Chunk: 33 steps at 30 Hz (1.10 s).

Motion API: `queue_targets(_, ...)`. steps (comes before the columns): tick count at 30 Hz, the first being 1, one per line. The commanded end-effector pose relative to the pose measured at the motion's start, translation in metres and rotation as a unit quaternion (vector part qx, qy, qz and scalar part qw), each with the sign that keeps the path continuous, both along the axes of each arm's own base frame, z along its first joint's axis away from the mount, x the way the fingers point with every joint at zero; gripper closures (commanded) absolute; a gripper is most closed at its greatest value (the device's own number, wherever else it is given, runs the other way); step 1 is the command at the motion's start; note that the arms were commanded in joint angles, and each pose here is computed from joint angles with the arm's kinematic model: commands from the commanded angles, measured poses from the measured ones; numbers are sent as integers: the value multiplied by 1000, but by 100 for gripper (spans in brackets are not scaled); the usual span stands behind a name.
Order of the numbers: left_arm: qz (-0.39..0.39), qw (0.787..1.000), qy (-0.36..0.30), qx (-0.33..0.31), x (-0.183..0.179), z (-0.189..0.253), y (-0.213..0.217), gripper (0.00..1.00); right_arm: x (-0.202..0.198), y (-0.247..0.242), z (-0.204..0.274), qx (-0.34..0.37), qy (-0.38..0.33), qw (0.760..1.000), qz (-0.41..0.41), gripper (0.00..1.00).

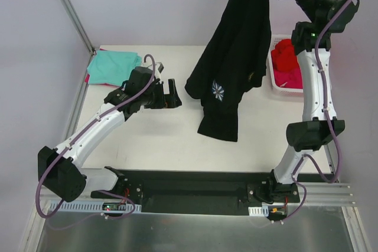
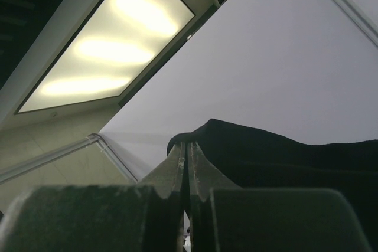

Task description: Fold and stack the t-shirts

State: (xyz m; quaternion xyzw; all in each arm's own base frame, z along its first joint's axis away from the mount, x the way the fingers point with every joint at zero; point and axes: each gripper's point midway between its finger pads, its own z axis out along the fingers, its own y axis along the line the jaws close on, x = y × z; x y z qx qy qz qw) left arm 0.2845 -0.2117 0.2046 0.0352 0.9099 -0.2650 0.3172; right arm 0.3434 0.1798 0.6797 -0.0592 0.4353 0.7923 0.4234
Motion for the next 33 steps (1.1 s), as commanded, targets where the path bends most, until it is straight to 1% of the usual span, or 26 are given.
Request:
queue_targets(1,-8,991,-100,-89,15,36,-19,1,-89,-6,33,2,-101,995,10,100)
queue_targets(2,-7,988,-114,-99,17,41,-20,1,-94,-7,34,-1,-105,994,8,100)
queue_targets(4,4,981,-143,-131,24,45,-27,1,-87,-5,25,-9,-95,995,4,100)
queue_targets(6,8,972,-174,-158,22,46,-34,1,-85,-3,18,-20,-95,995,-10,100)
queue_targets(7,32,970,-186,-154,26,44,-30,1,-79,-2,14,-29,-81,996,-19,100)
queue_targets(8,34,969,-189,-153,21,37,-32,1,-76,-1,9,-40,-76,996,-29,100)
queue_targets(9,33,967,-196,-158,20,39,-36,1,-85,1,8,-55,-83,994,-39,100)
queue_targets(10,32,965,-204,-160,16,41,-45,1,-76,3,1,-72,-76,993,-58,100)
queue_targets(12,15,965,-204,-165,8,41,-63,1,-78,4,-2,-91,-82,990,-76,100)
queue_targets(13,8,965,-204,-165,3,41,-73,1,-73,3,-7,-100,-81,987,-96,100)
queue_targets(14,-4,965,-203,-164,-5,41,-89,1,-65,3,-15,-110,-72,985,-111,99)
queue_targets(15,-12,965,-204,-165,-11,42,-98,1,-59,1,-19,-118,-64,982,-133,100)
queue_targets(16,-18,964,-207,-166,-16,44,-105,1,-52,-2,-31,-153,-62,971,-173,99)
queue_targets(18,-27,962,-206,-176,-25,47,-116,1,-50,-8,-29,-169,-68,958,-223,100)
queue_targets(19,-28,961,-206,-181,-27,50,-118,1,-43,-10,-36,-184,-53,953,-236,99)
queue_targets(20,-32,960,-208,-187,-31,53,-120,1,-42,-12,-34,-195,-71,944,-257,99)
queue_targets(22,-40,958,-211,-189,-35,58,-121,1,-35,-20,-36,-202,-71,933,-290,100)
queue_targets(23,-43,958,-212,-189,-37,58,-122,1,-30,-24,-36,-211,-85,921,-316,100)
queue_targets(26,-46,959,-211,-184,-41,57,-121,1,-28,-28,-41,-227,-90,909,-336,100)
queue_targets(29,-37,961,-209,-176,-46,51,-122,1,-29,-29,-45,-234,-83,907,-339,100)
queue_targets(30,-42,963,-205,-172,-53,48,-127,1,-27,-30,-51,-242,-78,904,-344,99)
queue_targets(31,-22,965,-207,-157,-50,42,-127,1,-28,-30,-52,-243,-79,903,-345,100)
queue_targets(33,-11,968,-203,-149,-50,38,-135,1,-34,-30,-52,-243,-82,902,-347,99)
